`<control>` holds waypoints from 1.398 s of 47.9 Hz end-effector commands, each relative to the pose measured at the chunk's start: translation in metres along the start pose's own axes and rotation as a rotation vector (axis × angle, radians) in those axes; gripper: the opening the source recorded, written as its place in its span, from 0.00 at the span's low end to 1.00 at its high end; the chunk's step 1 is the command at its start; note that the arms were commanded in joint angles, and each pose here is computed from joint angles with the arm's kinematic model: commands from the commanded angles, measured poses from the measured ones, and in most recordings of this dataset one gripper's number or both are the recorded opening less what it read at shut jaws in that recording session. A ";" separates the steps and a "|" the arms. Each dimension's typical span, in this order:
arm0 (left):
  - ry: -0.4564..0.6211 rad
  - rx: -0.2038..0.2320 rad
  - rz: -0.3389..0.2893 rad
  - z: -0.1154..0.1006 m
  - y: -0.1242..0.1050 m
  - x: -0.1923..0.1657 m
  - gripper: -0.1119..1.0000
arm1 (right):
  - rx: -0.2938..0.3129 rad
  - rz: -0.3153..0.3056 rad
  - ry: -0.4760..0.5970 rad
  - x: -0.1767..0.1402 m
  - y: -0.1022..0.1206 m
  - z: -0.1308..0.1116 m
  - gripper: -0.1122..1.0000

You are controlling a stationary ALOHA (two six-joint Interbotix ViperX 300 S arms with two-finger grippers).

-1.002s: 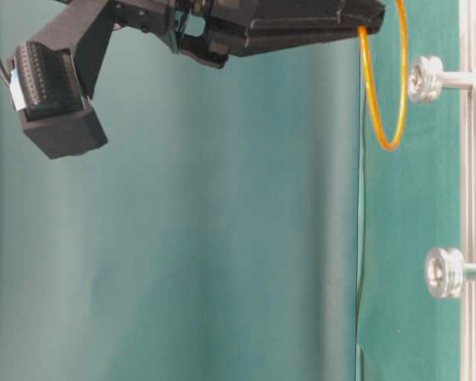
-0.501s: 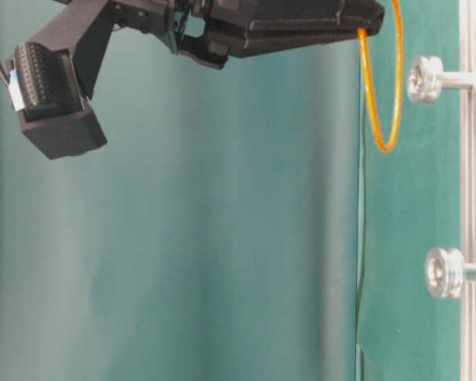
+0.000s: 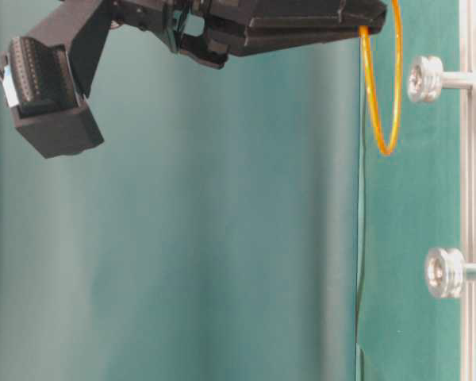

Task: Hook the rubber onto the shaft.
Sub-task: 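Lift the band with the right gripper and carry it left along the rail, then loop the band over the right metal peg, moving the right gripper leftward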

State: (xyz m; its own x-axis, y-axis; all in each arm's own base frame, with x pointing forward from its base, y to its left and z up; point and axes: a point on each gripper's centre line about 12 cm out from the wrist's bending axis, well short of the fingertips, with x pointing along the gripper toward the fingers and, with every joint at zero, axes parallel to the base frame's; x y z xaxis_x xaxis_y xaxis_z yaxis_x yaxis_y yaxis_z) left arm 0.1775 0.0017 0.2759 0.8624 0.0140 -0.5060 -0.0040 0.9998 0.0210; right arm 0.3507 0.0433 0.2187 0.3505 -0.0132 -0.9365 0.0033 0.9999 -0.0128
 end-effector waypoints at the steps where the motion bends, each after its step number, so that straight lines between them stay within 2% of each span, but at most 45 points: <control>1: -0.026 0.001 0.005 0.011 0.001 -0.003 0.10 | -0.005 0.010 -0.027 -0.006 0.004 0.005 0.18; 67: -0.026 -0.002 0.004 0.011 0.001 -0.003 0.10 | -0.063 0.051 -0.048 -0.007 0.032 0.005 0.18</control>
State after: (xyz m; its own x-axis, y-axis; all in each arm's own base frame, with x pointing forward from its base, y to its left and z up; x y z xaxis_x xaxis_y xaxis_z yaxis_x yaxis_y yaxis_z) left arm 0.1775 0.0017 0.2759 0.8624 0.0140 -0.5060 -0.0040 0.9998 0.0210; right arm 0.3497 0.0702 0.2170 0.3640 0.0235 -0.9311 -0.0659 0.9978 -0.0006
